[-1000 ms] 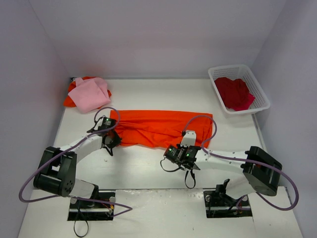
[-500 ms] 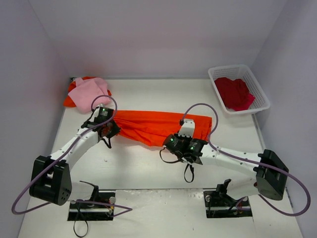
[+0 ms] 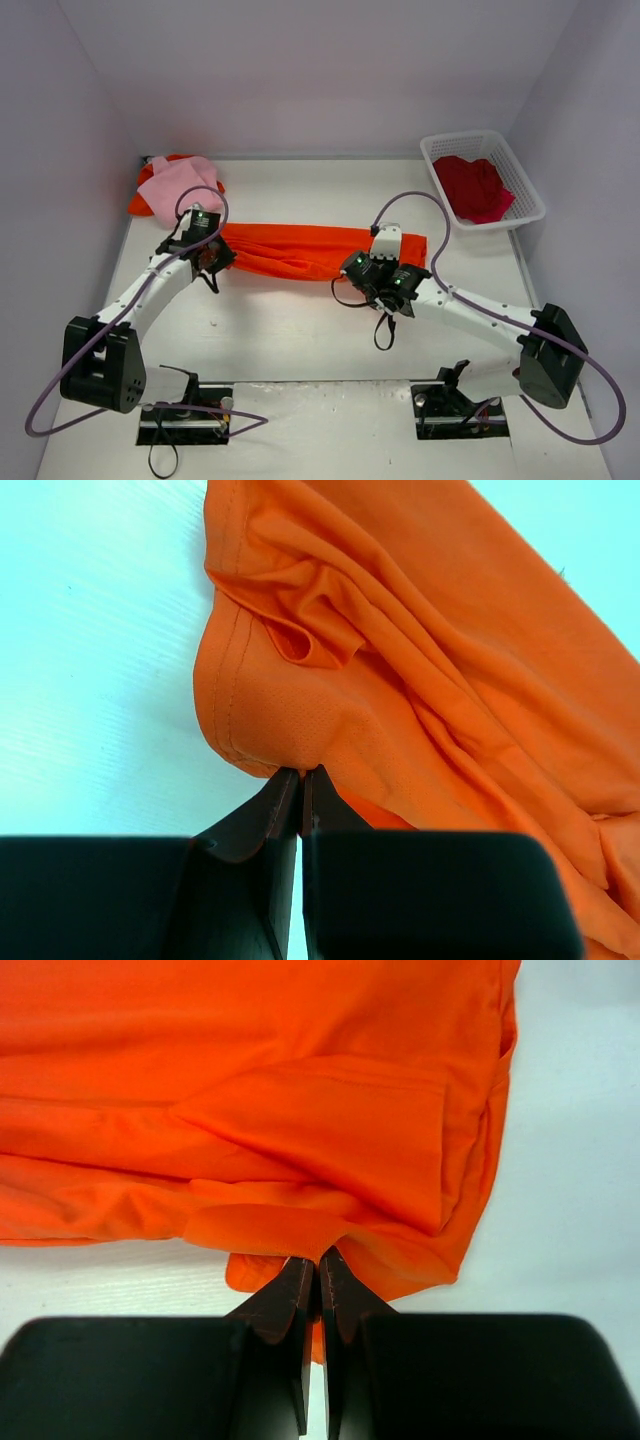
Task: Fold and stack the t-shirts
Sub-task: Grap the side of the flattened tshirt closest away from the robot with both arms, then fold the other side of the tshirt into a rectangle
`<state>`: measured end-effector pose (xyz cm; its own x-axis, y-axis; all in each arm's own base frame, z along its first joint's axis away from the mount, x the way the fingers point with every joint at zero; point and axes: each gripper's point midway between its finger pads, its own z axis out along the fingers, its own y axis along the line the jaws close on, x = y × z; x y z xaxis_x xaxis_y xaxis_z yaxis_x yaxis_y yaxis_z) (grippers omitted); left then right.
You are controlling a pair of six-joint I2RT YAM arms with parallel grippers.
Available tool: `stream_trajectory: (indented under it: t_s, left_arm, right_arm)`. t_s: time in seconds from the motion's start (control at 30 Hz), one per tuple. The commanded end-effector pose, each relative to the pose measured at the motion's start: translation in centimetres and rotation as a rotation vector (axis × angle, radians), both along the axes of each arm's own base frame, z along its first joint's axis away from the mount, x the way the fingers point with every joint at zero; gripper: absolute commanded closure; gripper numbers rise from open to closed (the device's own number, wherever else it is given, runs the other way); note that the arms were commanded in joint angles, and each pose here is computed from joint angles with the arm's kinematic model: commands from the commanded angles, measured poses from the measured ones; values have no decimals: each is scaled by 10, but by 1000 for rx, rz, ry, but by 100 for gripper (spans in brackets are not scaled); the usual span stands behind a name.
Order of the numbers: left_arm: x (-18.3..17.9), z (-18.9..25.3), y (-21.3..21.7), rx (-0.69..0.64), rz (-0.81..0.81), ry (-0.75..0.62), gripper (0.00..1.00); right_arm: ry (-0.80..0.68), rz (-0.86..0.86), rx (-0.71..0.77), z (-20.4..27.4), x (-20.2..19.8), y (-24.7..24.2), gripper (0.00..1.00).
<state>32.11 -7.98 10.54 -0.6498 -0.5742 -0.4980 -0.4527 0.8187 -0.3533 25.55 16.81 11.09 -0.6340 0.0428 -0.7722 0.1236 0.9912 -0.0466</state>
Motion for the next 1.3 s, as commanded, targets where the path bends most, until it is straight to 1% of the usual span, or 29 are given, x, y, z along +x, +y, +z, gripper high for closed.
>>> stream_trajectory:
  t_s: [0.0,0.13,0.6,0.77,1.03,1.27]
  left_arm:
    - [19,31,5,-5,1,-91,100]
    - [27,31,4,-12,4,-95,100]
    - [48,29,5,-2,-6,-90,100]
    - [55,30,9,4,-2,-95,100]
    - [70,30,6,-11,-5,-99,100]
    - [79,34,5,-16,-10,-110,100]
  right_arm:
    - [-86,-17,-22,33,17,-6,100]
    - [-91,-17,-38,37,24,-5,100]
    - [-72,-7,-95,23,46,4,100]
    - [-66,-25,-115,21,53,-4,100]
    - [-71,-53,-101,27,67,-19,100]
    - [-79,-52,-93,32,75,-20,100]
